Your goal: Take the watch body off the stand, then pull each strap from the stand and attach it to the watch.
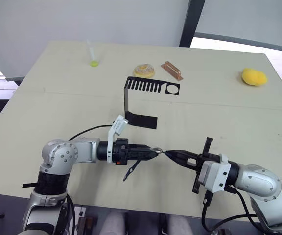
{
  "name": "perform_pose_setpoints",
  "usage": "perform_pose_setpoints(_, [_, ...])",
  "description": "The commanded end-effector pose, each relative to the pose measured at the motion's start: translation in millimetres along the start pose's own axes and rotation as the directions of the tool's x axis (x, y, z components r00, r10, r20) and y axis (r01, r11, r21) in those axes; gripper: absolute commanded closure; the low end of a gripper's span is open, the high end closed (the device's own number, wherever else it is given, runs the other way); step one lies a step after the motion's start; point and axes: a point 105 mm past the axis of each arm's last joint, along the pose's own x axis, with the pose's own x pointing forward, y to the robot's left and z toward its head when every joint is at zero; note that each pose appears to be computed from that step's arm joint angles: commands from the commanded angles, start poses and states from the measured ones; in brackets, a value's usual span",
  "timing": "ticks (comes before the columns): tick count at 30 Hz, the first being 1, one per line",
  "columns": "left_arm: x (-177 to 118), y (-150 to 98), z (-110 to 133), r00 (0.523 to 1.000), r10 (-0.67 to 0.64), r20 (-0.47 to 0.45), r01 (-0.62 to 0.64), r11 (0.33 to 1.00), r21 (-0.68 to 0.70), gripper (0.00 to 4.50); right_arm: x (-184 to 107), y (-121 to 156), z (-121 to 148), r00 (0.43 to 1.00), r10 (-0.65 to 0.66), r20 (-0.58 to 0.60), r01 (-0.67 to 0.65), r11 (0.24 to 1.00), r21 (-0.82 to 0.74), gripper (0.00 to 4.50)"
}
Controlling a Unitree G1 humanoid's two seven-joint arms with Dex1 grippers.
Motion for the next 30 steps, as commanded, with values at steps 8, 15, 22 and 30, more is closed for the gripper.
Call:
perform_pose_setpoints(8, [6.8, -10.1, -0.3, 0.999, -0.034, -0.019, 0.035, 0.999, 0.042, 2.92, 0.6, -0.7, 10.3, 0.999, -0.01, 0.04, 0.011, 1.0, -0.023, 4.5])
perform_pose_setpoints(15, [8.0, -12.2, -2.6, 0.998, -0.046, -0.03, 0.048, 0.998, 0.041, 2.92, 1.1, -0.4, 8.3, 0.999, -0.008, 0.034, 0.009, 1.0, -0.023, 4.5])
perform_pose_setpoints(22, [8.8, -13.2, -3.9, 0.998, -0.051, -0.04, 0.052, 0.998, 0.043, 2.92, 3.9, -0.5, 8.4, 0.999, -0.006, 0.04, 0.007, 1.0, -0.027, 4.5])
perform_pose_setpoints(30, [10.5, -13.4, -3.7, 0.998, -0.052, -0.042, 0.053, 0.998, 0.045, 2.92, 6.8, -1.3, 9.6, 0.999, -0.003, 0.048, 0.005, 1.0, -0.031, 4.5])
